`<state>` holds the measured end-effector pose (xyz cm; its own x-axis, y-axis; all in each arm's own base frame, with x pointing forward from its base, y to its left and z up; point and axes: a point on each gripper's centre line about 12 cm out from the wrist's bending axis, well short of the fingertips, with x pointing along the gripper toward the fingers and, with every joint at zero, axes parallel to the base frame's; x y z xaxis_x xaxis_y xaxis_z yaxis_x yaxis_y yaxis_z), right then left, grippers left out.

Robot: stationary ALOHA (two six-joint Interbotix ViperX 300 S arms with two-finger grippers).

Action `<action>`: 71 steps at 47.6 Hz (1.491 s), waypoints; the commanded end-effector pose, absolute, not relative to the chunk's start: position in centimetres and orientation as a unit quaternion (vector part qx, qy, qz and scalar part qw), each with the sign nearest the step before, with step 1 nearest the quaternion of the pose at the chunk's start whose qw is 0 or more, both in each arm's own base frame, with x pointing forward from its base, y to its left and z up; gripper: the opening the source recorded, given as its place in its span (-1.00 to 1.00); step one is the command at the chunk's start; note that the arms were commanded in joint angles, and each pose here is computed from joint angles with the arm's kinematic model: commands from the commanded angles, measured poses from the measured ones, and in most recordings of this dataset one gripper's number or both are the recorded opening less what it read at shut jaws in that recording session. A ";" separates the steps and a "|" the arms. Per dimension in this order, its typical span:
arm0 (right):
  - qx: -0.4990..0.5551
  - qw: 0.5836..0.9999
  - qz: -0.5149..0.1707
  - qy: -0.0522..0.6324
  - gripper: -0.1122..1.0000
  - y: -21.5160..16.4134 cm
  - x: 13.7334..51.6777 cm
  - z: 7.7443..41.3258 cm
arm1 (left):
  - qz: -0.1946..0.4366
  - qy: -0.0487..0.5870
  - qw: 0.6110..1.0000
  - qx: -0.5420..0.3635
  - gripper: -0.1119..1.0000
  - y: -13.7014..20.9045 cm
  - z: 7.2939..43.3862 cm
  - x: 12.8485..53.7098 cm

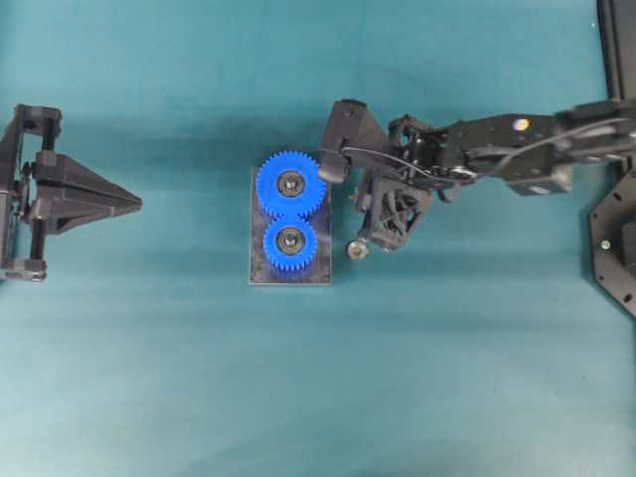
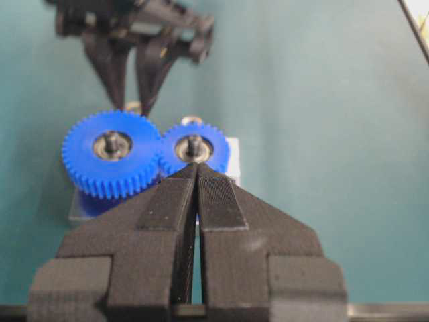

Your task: Insert the washer onto the shaft.

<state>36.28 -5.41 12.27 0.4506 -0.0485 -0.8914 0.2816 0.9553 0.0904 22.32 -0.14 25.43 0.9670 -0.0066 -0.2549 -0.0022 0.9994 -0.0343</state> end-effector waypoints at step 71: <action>0.068 0.869 -0.074 0.485 -0.24 -6.1 44.2 17.3 | -0.001 0.116 0.993 -0.020 -0.80 -0.1 25.3 22.3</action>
